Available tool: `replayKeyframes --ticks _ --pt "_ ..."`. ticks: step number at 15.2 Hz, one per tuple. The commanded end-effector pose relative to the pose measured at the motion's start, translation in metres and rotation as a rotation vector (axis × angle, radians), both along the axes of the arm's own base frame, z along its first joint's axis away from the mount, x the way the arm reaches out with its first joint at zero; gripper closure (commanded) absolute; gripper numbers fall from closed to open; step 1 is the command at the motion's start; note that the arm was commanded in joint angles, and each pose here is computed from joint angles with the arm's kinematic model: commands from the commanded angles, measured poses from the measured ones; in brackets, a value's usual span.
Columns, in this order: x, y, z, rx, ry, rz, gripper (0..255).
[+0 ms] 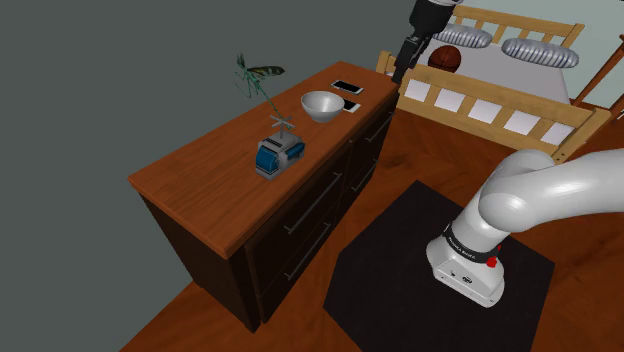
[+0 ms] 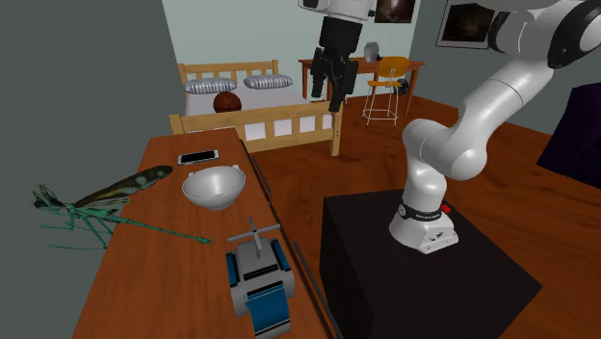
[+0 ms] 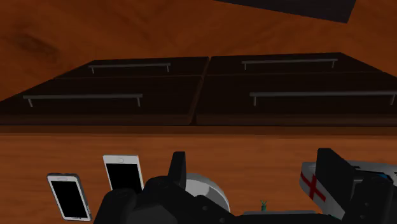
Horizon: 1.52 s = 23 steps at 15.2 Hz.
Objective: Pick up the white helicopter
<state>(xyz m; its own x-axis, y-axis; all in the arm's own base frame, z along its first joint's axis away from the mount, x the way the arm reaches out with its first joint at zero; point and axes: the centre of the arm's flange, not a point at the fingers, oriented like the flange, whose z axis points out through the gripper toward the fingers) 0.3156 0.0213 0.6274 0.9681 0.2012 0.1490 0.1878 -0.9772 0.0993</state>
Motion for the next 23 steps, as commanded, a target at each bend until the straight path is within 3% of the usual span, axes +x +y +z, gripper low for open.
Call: replayKeyframes --ticks 1,23 --pt "0.000 0.000 0.000 0.000 0.000 0.000 0" --pt "0.156 0.212 -0.096 0.174 0.148 0.019 0"
